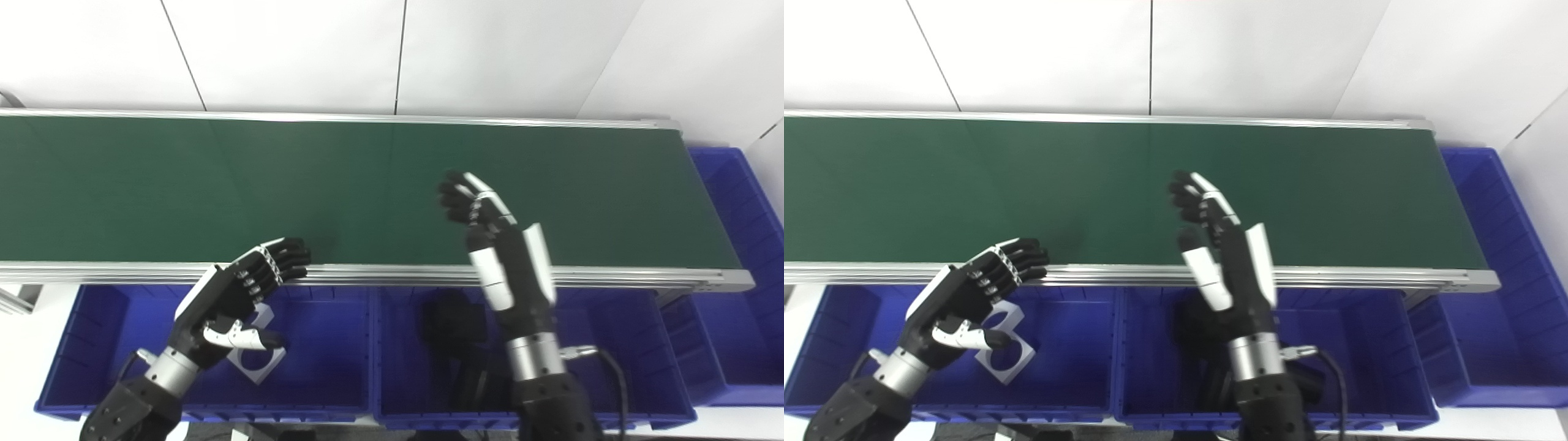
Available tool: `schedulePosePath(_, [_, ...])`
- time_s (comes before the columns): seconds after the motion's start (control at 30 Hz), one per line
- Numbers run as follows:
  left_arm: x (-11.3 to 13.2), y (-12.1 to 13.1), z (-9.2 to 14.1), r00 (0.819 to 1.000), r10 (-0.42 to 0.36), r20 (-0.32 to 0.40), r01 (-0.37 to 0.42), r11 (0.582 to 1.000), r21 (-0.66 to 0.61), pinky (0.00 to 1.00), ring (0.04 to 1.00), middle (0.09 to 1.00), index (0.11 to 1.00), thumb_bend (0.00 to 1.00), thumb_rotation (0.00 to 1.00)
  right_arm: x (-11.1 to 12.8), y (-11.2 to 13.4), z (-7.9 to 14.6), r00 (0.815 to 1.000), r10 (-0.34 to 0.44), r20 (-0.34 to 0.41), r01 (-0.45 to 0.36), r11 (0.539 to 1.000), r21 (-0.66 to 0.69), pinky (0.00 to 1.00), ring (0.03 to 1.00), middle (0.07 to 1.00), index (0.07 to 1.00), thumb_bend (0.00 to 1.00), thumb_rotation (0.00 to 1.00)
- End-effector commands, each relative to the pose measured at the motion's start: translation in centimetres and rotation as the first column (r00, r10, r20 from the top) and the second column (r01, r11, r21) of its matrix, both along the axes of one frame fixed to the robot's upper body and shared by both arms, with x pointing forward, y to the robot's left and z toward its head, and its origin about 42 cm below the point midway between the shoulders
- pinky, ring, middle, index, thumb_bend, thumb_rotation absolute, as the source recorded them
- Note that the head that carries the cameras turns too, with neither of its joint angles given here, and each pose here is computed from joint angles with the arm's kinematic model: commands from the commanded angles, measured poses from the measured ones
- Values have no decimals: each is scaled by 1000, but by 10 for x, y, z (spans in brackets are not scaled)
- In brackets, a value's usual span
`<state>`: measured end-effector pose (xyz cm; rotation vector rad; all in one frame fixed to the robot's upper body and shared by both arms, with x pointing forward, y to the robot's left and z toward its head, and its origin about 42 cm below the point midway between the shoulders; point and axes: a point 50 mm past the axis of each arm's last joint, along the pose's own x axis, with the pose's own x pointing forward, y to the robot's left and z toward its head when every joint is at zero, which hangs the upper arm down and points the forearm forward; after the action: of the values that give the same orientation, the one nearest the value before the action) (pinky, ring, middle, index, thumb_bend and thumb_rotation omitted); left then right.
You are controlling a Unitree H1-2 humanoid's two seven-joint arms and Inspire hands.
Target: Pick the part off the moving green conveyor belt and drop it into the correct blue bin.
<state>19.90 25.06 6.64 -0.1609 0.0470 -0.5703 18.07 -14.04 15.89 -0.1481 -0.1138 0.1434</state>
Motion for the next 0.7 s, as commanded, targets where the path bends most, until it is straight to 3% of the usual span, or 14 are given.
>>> schedulePosePath(0.0, [2, -4, 10, 998, 1, 62, 0, 1000, -17, 841, 830, 816, 806, 997, 181, 5, 8, 5, 997, 25, 73, -29, 998, 48, 748, 781, 810, 843, 529, 1000])
schedulePosePath(0.33, [-7, -17, -1, 998, 14, 60, -12, 999, -30, 844, 843, 834, 821, 1000, 199, -1, 6, -50, 998, 57, -27, -55, 996, 63, 757, 814, 836, 864, 542, 1000])
schedulePosePath(0.57, [-8, -23, -11, 997, 26, 67, -23, 999, -38, 842, 856, 860, 847, 1000, 220, -10, -10, -74, 996, 86, -35, -86, 996, -6, 733, 838, 879, 896, 572, 988])
schedulePosePath(0.67, [-8, -25, -16, 996, 37, 77, -35, 999, -31, 840, 862, 871, 864, 1000, 229, -8, -12, -77, 995, 98, -25, -98, 995, -19, 723, 842, 896, 905, 574, 937])
